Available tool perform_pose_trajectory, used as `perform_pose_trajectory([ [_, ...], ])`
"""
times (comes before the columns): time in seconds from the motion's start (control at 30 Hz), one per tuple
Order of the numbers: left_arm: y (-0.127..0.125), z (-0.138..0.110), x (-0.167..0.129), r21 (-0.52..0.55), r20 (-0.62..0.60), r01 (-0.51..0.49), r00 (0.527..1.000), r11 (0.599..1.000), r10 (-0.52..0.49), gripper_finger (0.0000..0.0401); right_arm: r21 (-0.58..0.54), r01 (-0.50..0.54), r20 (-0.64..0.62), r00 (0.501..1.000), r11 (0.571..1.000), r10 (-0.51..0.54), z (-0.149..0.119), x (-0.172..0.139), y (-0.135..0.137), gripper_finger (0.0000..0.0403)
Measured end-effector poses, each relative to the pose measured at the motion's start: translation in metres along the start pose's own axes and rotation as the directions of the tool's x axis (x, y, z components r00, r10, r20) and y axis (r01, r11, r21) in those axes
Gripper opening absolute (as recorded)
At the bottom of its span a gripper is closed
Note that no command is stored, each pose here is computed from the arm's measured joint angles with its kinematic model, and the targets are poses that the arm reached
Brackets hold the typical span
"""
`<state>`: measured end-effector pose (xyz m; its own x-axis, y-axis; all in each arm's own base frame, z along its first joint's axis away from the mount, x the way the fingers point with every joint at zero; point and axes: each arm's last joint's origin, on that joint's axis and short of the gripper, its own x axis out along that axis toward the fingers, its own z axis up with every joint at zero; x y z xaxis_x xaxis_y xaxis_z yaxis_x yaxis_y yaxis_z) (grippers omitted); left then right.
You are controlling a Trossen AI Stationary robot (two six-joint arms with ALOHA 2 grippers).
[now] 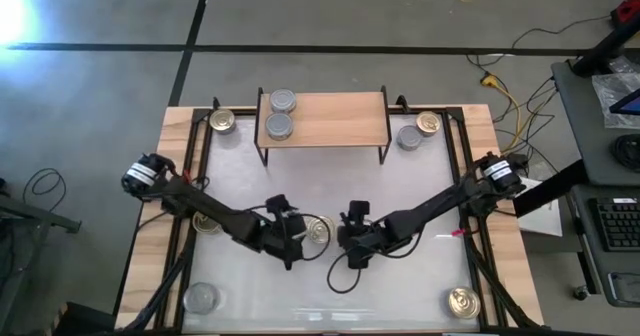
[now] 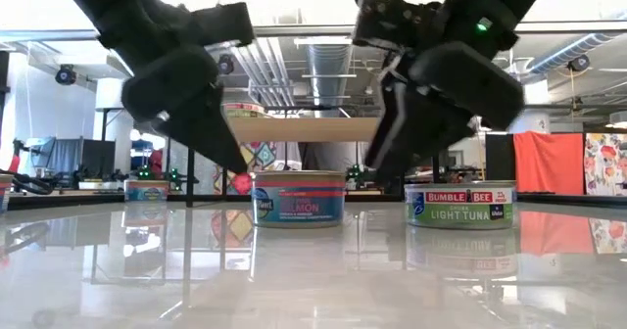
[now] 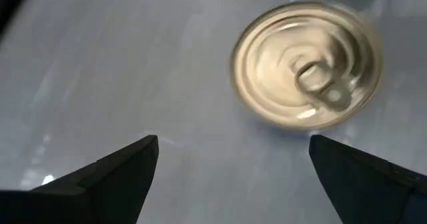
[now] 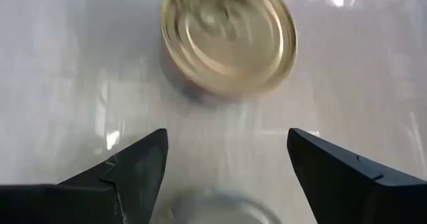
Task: Stack canned seafood by type on shelf
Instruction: Stack the green tuna can on top of the green tuna can on the shelf
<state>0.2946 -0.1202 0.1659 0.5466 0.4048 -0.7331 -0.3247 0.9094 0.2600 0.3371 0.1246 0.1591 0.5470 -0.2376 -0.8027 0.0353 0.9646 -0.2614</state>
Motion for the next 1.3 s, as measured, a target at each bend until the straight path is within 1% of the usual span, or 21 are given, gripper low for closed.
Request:
perform_pose_trajectory([
  [0.1,0.005,-0.007,-0.011,-0.015,-0.033,-0.047,0.998,0.999,0.046,0.0372,0.02,-0.005,-0.004,1.0,1.0,0.005,-0.008,-0.011,-0.002,0.0309],
  [0.23,0.007,-0.014,-0.022,-0.073,-0.039,-0.104,0.994,0.992,0.102,0.0372,0.065,-0.011,-0.012,1.0,0.998,0.011,-0.024,-0.022,-0.006,0.0308],
  [0.33,0.003,-0.018,-0.026,-0.125,-0.029,-0.1,0.995,0.987,0.097,0.0372,0.106,-0.014,-0.015,1.0,0.994,0.016,-0.037,-0.03,-0.007,0.03],
  [0.43,-0.007,-0.022,-0.028,-0.179,-0.003,-0.081,0.997,0.98,0.081,0.0372,0.138,-0.022,-0.023,0.999,0.99,0.025,-0.051,-0.037,-0.005,0.0291],
  [0.5,-0.016,-0.023,-0.028,-0.216,0.03,-0.046,0.998,0.975,0.053,0.0372,0.16,-0.034,-0.019,0.999,0.986,0.038,-0.058,-0.042,-0.002,0.0286],
  [0.63,-0.041,-0.019,-0.029,-0.281,0.149,0.095,0.987,0.955,-0.054,0.0372,0.206,-0.067,0.021,0.998,0.976,0.064,-0.07,-0.044,0.005,0.0273],
  [0.7,-0.056,-0.016,-0.028,-0.289,0.229,0.174,0.967,0.941,-0.109,0.0372,0.227,-0.085,0.047,0.996,0.97,0.076,-0.075,-0.041,0.007,0.0267],
  [0.8,-0.079,-0.013,-0.019,-0.304,0.344,0.278,0.924,0.911,-0.167,0.0372,0.26,-0.111,0.087,0.992,0.959,0.092,-0.077,-0.033,0.01,0.0259],
  [0.87,-0.093,-0.013,-0.01,-0.316,0.397,0.334,0.897,0.888,-0.196,0.0372,0.258,-0.114,0.088,0.992,0.959,0.094,-0.078,-0.028,0.013,0.0255],
  [0.97,-0.112,-0.015,0.004,-0.322,0.442,0.398,0.866,0.859,-0.236,0.0372,0.253,-0.164,0.112,0.984,0.954,0.14,-0.076,-0.025,0.021,0.025],
  [1.0,-0.117,-0.017,0.009,-0.316,0.442,0.408,0.862,0.857,-0.248,0.0372,0.247,-0.174,0.12,0.982,0.953,0.148,-0.076,-0.026,0.023,0.0249],
  [1.1,-0.133,-0.021,0.024,-0.292,0.414,0.4,0.872,0.869,-0.262,0.0372,0.227,-0.216,0.137,0.973,0.95,0.188,-0.077,-0.031,0.032,0.0247],
  [1.23,-0.148,-0.023,0.04,-0.261,0.389,0.36,0.888,0.896,-0.244,0.0372,0.192,-0.247,0.144,0.964,0.95,0.222,-0.081,-0.037,0.042,0.0251],
  [1.3,-0.153,-0.021,0.044,-0.261,0.389,0.344,0.893,0.902,-0.228,0.0372,0.159,-0.265,0.152,0.958,0.951,0.242,-0.083,-0.04,0.048,0.0256],
])
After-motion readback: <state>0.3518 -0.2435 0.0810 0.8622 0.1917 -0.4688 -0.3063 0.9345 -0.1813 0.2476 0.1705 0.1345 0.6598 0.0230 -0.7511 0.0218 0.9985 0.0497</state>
